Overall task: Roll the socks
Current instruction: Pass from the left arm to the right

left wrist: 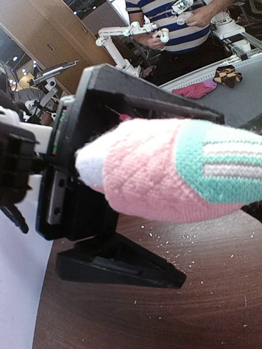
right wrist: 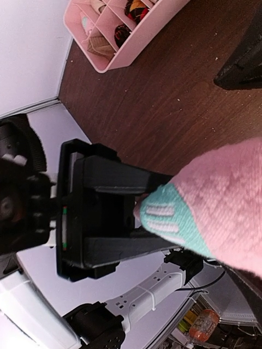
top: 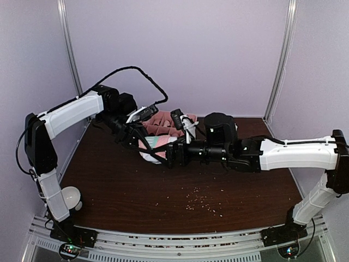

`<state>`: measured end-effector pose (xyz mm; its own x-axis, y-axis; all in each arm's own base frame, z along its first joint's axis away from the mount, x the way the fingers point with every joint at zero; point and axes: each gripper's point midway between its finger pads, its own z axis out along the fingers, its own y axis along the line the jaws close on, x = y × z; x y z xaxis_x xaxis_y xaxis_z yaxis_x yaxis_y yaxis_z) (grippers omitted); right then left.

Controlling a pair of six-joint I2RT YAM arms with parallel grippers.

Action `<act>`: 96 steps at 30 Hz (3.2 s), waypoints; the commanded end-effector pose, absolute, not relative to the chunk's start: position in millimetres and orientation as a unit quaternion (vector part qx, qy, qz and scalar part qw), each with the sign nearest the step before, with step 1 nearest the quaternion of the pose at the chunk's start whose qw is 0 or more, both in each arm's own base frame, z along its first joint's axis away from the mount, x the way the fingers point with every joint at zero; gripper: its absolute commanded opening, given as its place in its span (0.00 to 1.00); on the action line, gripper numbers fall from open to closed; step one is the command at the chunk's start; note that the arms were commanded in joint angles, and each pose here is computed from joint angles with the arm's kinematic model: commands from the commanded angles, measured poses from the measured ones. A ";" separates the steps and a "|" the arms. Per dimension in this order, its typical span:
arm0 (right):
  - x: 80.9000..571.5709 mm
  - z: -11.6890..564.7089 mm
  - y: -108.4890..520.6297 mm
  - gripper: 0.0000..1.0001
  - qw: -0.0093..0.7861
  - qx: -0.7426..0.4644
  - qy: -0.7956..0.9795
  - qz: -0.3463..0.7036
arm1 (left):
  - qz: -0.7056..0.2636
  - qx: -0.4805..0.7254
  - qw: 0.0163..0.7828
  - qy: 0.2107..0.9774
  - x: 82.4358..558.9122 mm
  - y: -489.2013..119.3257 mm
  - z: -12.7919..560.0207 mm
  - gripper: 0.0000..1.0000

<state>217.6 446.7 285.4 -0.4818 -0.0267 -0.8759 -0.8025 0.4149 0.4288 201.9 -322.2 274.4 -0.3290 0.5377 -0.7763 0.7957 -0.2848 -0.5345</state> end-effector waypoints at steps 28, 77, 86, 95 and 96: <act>205.2 317.9 443.0 1.00 0.404 -0.243 0.692 0.546 | -0.576 0.581 0.145 0.557 192.7 -317.5 302.6 0.00; 180.8 359.4 444.6 0.00 0.376 -0.268 0.632 0.623 | -0.569 0.586 0.144 0.559 192.7 -315.5 301.9 0.00; 249.7 304.9 405.3 0.00 0.373 -0.227 0.782 0.445 | -0.403 0.569 0.204 0.687 270.9 -290.8 261.1 0.98; 340.7 264.2 351.5 0.00 0.370 -0.138 0.886 0.245 | -0.226 0.461 0.289 0.808 357.3 -193.1 222.4 0.98; 350.8 258.2 349.7 0.00 0.365 -0.124 0.892 0.238 | -0.224 0.453 0.289 0.813 360.1 -186.9 219.0 0.98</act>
